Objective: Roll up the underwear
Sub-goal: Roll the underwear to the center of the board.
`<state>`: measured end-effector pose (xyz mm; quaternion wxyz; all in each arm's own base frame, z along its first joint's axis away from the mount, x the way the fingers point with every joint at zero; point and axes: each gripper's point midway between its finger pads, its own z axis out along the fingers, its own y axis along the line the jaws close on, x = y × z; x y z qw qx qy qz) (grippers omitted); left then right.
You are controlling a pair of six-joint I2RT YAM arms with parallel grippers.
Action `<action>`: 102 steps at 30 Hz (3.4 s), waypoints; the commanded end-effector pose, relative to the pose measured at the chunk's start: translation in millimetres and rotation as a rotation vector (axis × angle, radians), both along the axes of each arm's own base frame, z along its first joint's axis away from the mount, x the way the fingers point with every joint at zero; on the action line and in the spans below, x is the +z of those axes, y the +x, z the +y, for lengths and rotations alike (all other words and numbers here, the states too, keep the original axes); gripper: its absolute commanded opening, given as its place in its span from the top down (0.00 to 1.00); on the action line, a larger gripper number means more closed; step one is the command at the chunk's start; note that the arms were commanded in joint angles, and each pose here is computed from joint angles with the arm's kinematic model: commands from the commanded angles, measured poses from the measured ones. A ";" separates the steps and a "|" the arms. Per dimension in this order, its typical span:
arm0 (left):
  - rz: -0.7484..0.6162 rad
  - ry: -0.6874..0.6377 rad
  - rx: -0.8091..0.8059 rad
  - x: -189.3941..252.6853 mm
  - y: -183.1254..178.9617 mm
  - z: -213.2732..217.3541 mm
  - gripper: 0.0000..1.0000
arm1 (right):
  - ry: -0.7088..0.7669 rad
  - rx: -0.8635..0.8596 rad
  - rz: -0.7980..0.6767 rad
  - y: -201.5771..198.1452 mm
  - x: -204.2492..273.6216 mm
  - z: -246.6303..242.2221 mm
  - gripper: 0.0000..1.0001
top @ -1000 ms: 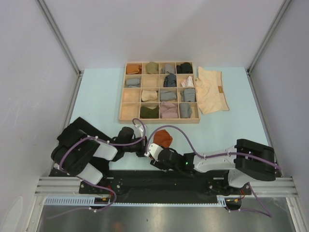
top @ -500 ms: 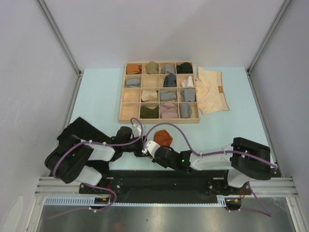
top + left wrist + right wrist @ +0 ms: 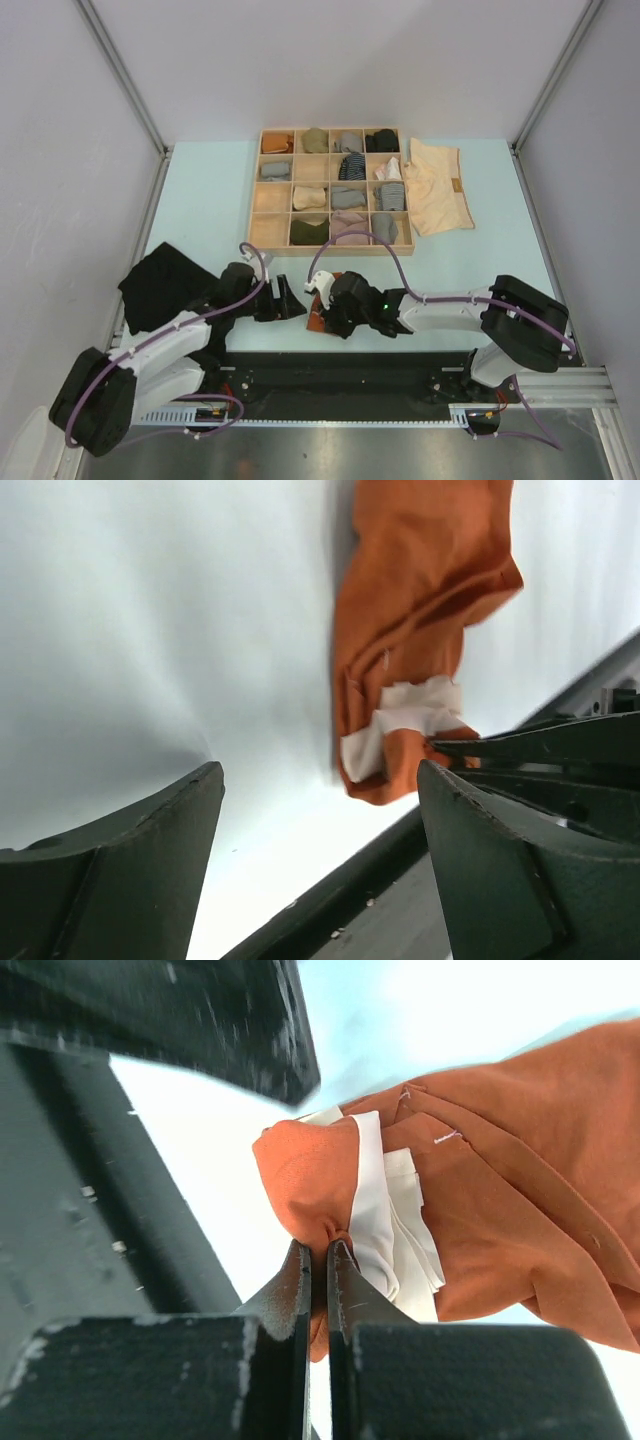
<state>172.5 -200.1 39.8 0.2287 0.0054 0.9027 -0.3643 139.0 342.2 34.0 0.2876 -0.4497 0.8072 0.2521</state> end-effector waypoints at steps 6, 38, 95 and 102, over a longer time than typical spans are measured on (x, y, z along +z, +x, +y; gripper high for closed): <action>-0.192 0.054 0.036 22.5 13.2 14.4 0.19 | 0.128 0.060 0.258 -12.9 15.4 0.9 1.00; -0.398 -0.010 -0.216 14.3 -2.2 -51.1 0.47 | 0.145 -0.063 0.423 49.5 -11.1 -13.7 1.00; -0.138 0.120 -0.166 -33.5 3.1 -51.2 0.94 | -0.070 -0.067 -0.144 40.8 1.4 -24.0 0.33; -0.157 0.072 -0.140 -20.0 5.9 -51.5 0.93 | -0.153 -0.118 -0.113 33.7 -25.9 -23.3 0.31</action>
